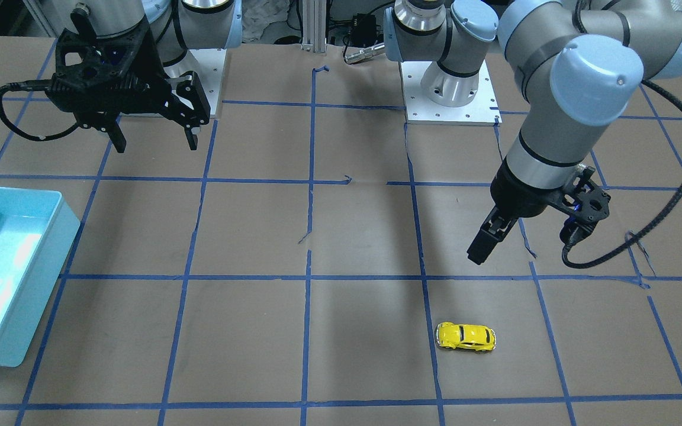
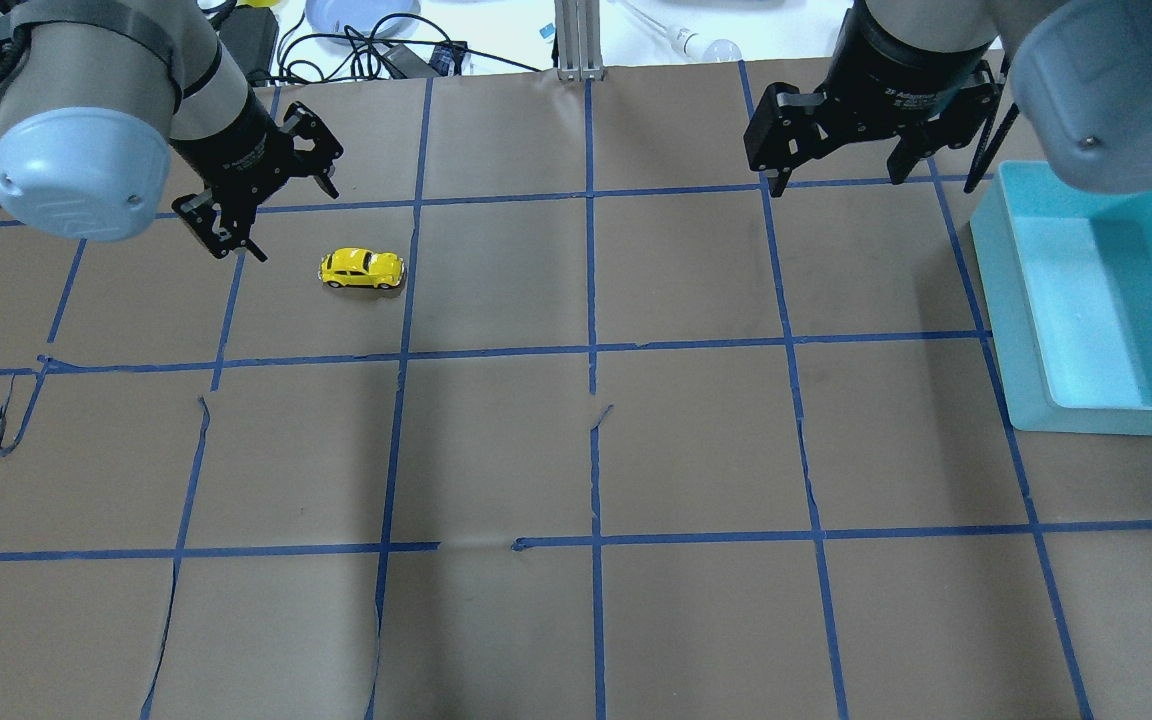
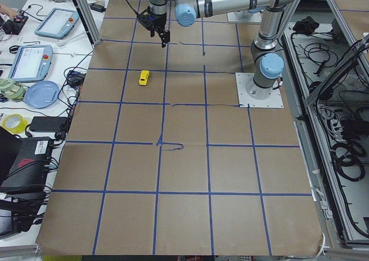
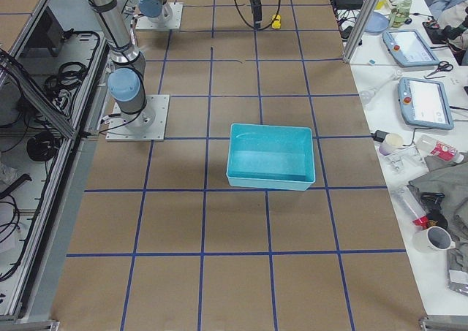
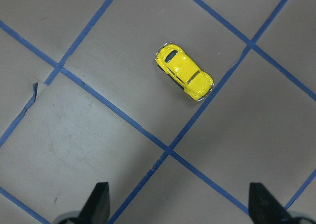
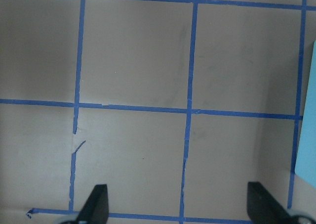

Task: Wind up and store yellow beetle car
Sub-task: 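Move the left gripper down over the yellow beetle car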

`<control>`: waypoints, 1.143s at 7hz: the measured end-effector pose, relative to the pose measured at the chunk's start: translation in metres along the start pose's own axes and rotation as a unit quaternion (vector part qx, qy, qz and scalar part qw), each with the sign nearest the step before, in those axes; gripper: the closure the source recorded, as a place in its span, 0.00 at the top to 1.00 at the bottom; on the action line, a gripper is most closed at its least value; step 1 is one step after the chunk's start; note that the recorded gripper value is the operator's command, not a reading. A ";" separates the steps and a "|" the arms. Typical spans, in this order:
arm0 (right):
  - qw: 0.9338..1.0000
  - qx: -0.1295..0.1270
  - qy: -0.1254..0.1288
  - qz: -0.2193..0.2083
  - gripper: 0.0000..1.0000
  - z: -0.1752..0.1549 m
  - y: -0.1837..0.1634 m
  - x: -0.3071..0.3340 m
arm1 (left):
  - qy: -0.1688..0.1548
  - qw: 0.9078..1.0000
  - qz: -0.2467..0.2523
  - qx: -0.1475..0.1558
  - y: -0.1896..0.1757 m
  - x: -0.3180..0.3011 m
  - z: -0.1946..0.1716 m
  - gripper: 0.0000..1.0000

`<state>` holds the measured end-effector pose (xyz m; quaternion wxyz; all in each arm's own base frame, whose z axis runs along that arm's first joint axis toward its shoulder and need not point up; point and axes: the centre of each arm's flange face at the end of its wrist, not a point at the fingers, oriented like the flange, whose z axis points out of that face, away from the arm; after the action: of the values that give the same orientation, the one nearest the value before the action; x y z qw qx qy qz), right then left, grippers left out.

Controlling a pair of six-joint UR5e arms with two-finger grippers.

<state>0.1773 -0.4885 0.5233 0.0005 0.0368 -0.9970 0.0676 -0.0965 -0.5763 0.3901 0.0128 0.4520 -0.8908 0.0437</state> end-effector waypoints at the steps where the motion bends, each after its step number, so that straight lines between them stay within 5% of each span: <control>1: 1.000 0.000 -0.001 0.000 1.00 0.001 0.000 0.000 | 0.001 0.998 -0.061 0.000 -0.008 0.007 0.025 1.00; 8: 1.000 0.000 -0.001 -0.001 1.00 0.003 0.000 0.001 | 0.017 0.975 -0.222 -0.016 -0.062 0.038 0.173 1.00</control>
<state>0.1767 -0.4891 0.5205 -0.0003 0.0377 -0.9970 0.0677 -0.0664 -0.6590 0.2247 0.0446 0.6374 -0.7686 0.0329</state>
